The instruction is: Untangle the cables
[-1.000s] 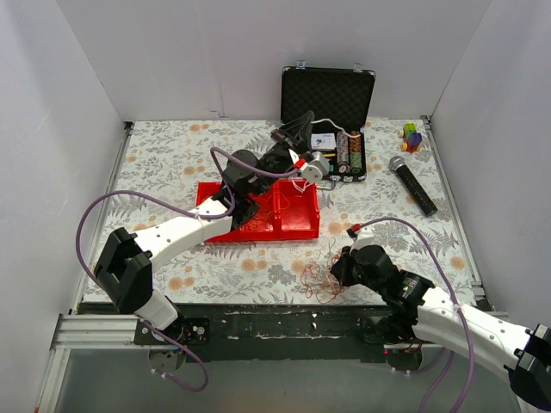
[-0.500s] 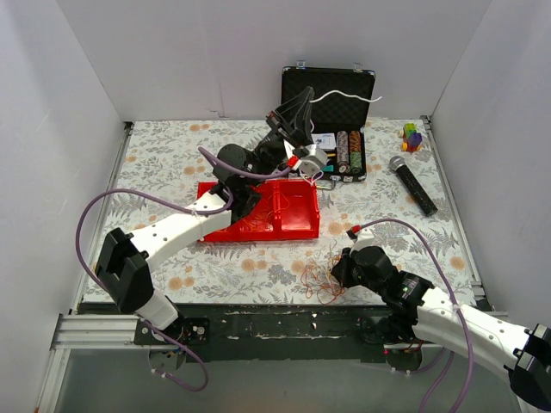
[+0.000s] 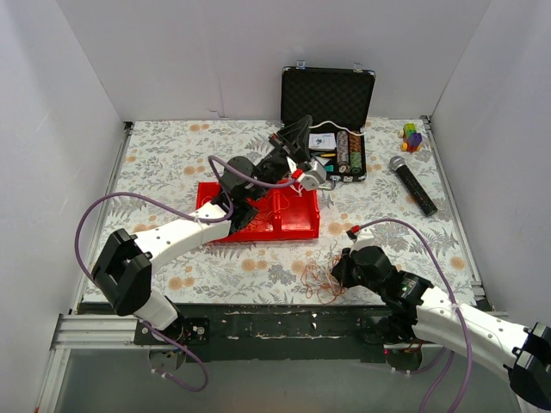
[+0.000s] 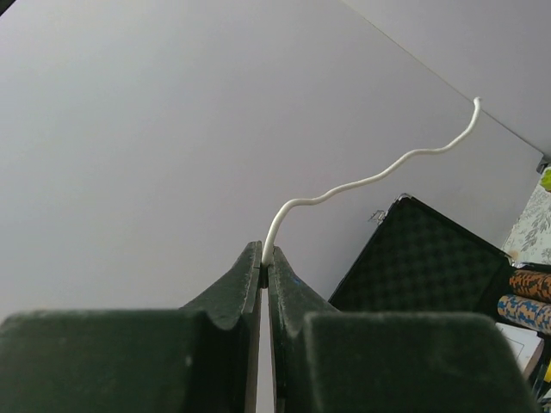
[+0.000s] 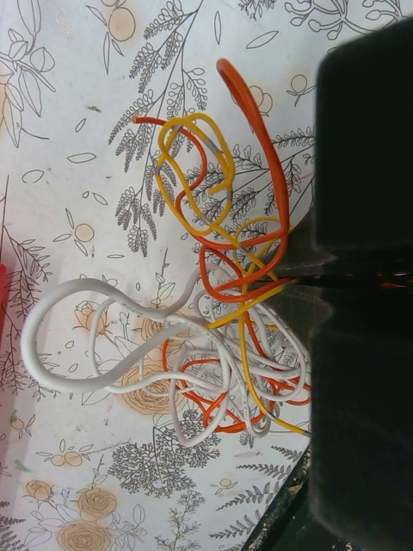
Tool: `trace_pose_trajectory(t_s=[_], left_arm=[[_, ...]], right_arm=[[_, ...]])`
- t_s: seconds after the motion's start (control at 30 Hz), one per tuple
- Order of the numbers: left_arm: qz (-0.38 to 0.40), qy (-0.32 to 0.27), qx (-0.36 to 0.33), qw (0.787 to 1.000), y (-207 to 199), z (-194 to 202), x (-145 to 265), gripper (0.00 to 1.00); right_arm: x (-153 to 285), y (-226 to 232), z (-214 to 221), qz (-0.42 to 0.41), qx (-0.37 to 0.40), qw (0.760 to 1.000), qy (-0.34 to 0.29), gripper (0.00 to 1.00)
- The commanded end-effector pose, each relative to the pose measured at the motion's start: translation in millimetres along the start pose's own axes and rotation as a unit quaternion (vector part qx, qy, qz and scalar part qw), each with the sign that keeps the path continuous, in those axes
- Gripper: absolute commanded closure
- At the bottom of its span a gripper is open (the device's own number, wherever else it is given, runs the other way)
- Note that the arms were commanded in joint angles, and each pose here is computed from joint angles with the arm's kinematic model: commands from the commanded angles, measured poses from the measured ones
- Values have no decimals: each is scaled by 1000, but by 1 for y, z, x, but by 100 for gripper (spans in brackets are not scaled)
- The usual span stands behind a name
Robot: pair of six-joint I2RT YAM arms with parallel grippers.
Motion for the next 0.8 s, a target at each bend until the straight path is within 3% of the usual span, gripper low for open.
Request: trace_pose_trajectory(t_s=[0.0,0.2,0.57,0.77], left_arm=[[-28,3,4,1000,26,-5,8,100],[12,25,30,999,5,1,20,100],[99,65,87,989,-74,18,41,100],[168,142,110,969,-142,47,61,100]], right_arm=[[-1,4,-8,-4,-6,1000,-18,99],[-1,3,-8,-3,-7,1000,-20,99],[-3,4,-9,-4,-6,1000,-22,99],[-3,4,-11,-3,-7,1000,-26,99]])
Point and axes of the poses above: each gripper's point midway between its finger pads, its own x axis back along the fingers, its own y axis along the line the jaws close on, z = x × y, the point moved 2 cm from there along x, back along the fingers, and after that the axes turned 15 degrees about -x, right-handed, at the moved point
